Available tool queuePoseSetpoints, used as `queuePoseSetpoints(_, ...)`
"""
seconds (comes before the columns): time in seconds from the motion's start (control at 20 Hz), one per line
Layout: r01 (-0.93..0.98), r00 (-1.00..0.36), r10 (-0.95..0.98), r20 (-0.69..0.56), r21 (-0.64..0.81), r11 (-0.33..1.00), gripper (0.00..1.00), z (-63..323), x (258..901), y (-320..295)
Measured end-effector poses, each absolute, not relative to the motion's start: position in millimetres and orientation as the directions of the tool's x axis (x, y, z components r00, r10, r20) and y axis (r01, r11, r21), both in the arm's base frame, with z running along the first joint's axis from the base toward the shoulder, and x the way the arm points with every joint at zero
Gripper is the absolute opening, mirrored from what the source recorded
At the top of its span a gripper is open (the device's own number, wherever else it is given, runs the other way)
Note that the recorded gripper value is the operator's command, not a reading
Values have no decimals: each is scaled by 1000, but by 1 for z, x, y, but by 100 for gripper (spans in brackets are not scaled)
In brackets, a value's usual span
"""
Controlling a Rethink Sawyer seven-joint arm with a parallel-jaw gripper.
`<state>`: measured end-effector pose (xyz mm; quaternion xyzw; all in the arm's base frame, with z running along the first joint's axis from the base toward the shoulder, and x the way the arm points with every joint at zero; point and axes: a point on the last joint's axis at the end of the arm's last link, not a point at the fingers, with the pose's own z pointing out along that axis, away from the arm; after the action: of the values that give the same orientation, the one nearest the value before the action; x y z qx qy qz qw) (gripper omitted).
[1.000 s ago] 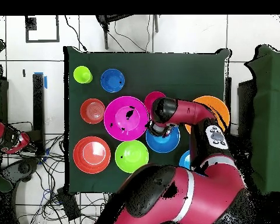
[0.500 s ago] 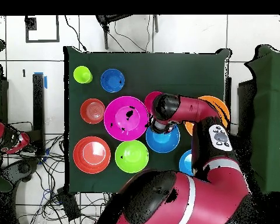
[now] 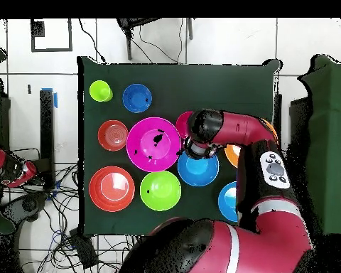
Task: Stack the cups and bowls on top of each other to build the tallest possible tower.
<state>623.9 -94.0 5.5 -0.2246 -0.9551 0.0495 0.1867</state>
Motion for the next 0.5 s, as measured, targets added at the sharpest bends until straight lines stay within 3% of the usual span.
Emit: queuePoseSetpoints(0.5,384,-832,441,338,-223,896,100,11,615,-115)
